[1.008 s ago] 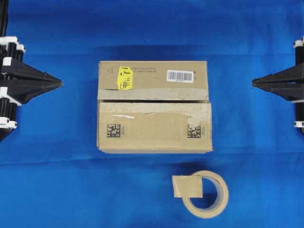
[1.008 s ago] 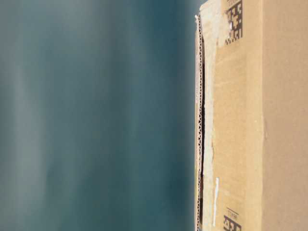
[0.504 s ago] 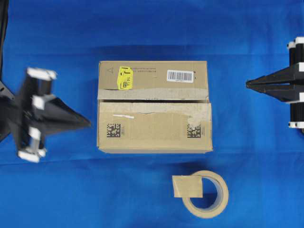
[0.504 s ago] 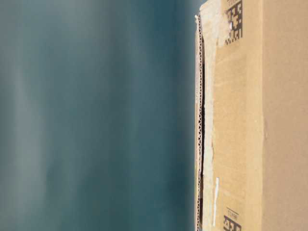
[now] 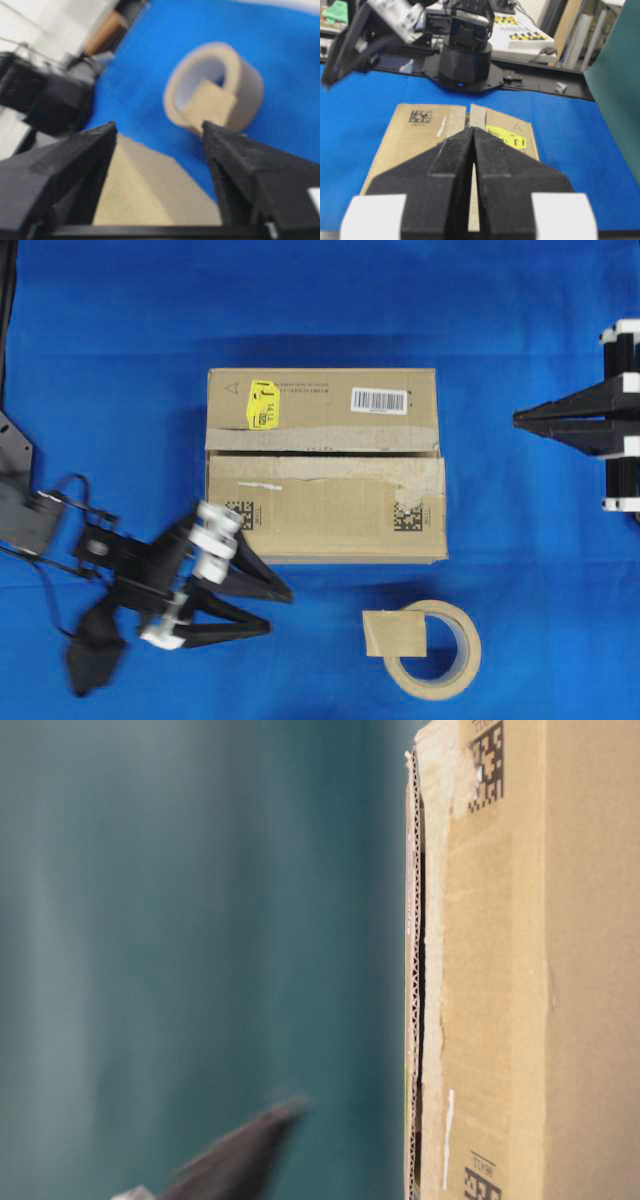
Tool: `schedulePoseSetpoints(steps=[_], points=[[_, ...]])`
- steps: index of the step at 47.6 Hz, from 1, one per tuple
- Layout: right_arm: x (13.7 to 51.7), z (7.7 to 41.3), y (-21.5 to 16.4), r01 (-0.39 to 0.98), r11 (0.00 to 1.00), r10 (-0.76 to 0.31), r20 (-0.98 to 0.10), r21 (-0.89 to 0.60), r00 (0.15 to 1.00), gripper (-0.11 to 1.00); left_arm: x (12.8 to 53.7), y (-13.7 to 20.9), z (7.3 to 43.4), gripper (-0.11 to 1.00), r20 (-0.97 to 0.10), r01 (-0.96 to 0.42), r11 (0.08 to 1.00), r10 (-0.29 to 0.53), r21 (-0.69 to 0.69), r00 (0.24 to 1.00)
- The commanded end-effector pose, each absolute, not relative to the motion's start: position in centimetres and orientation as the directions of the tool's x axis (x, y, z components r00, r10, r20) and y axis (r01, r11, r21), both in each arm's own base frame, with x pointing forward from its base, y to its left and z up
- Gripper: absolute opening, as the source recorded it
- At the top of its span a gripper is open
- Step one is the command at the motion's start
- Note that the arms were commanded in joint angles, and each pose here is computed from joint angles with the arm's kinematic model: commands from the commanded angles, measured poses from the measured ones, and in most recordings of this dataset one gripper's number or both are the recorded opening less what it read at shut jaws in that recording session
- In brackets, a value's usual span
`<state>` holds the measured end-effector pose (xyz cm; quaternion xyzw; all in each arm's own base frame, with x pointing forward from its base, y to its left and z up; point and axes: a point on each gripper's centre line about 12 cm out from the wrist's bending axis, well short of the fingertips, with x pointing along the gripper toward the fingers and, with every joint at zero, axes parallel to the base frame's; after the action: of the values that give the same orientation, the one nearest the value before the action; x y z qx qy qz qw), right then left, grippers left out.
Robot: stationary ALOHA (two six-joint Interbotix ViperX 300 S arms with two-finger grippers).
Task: Apply tape along the seams of the closed cardboard box to seal it securely.
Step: 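Grasp the loose tape tab on the roll with the left gripper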
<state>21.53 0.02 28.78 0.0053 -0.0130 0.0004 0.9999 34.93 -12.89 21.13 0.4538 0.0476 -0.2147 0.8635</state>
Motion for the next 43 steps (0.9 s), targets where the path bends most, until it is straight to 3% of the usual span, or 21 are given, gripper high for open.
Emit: schedulePoseSetpoints(steps=[1, 9, 18, 43], points=[[21.8, 29.7, 0.0, -0.001, 1.0, 0.0, 0.057, 0.014, 0.998, -0.02, 37.3, -13.9, 20.6, 0.6, -0.298, 0.424, 0.445, -0.326, 0.789, 0.897], [21.8, 29.7, 0.0, -0.001, 1.0, 0.0, 0.052, 0.014, 0.999, -0.02, 40.4, -15.1, 18.7, 0.6, -0.354, 0.455, 0.337, -0.32, 0.824, 0.879], [21.8, 29.6, 0.1, -0.005, 1.0, 0.005, 0.044, 0.014, 0.999, -0.02, 42.5, -15.6, 16.8, 0.6, -0.384, 0.472, 0.287, -0.312, 0.834, 0.869], [21.9, 29.1, 0.6, -0.028, 1.0, 0.028, 0.012, 0.014, 1.0, -0.02, 45.3, -14.7, 13.5, 0.58, -0.432, 0.498, 0.264, -0.272, 0.826, 0.86]])
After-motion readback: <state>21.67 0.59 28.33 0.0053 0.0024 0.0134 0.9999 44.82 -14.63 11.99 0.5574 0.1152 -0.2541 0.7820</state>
